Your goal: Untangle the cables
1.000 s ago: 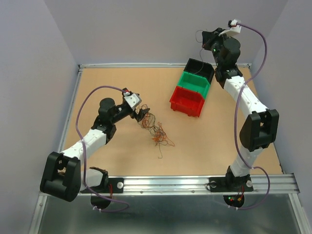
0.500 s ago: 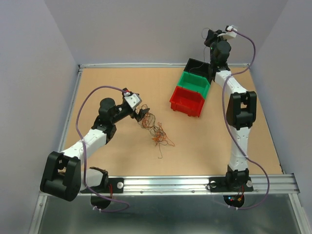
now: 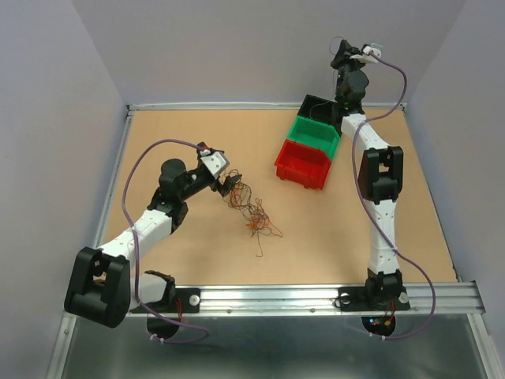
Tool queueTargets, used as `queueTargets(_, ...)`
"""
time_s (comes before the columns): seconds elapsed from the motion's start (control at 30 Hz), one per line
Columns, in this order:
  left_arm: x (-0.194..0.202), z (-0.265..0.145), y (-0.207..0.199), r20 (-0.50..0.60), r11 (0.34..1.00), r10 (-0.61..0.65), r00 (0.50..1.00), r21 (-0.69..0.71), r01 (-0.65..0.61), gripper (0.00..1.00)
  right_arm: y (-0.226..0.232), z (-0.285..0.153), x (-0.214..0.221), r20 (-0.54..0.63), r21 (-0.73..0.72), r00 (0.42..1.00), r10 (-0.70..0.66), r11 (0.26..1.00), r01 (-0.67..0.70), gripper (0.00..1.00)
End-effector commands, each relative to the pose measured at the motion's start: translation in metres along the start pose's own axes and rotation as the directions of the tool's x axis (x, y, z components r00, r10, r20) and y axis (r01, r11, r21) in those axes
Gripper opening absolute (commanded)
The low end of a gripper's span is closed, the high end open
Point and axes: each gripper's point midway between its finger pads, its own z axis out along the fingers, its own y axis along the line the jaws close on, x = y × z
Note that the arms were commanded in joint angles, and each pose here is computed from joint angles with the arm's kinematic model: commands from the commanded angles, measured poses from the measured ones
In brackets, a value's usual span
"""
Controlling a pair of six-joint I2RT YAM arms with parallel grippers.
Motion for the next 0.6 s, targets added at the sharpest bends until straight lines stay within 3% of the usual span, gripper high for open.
queueTargets(0.0, -0.014, 0.002, 0.004, 0.043, 0.999, 0.040, 0.998, -0.012, -0.040, 0.99, 0.025, 0.014, -0.114, 0.243, -0.030, 0.968, 0.063, 0.998, -0.058, 0.00)
queueTargets(0.37, -0.017, 0.000, 0.005, 0.047, 0.999, 0.047, 0.998, -0.020, -0.046, 0.99, 0.014, 0.006, -0.095, 0.260, -0.013, 0.965, 0.042, 0.999, -0.040, 0.01)
queueTargets(0.57, -0.016, 0.000, 0.005, 0.046, 0.999, 0.046, 0.998, -0.020, -0.045, 0.99, 0.003, -0.002, -0.055, 0.199, -0.008, 0.979, 0.051, 0.999, -0.050, 0.01)
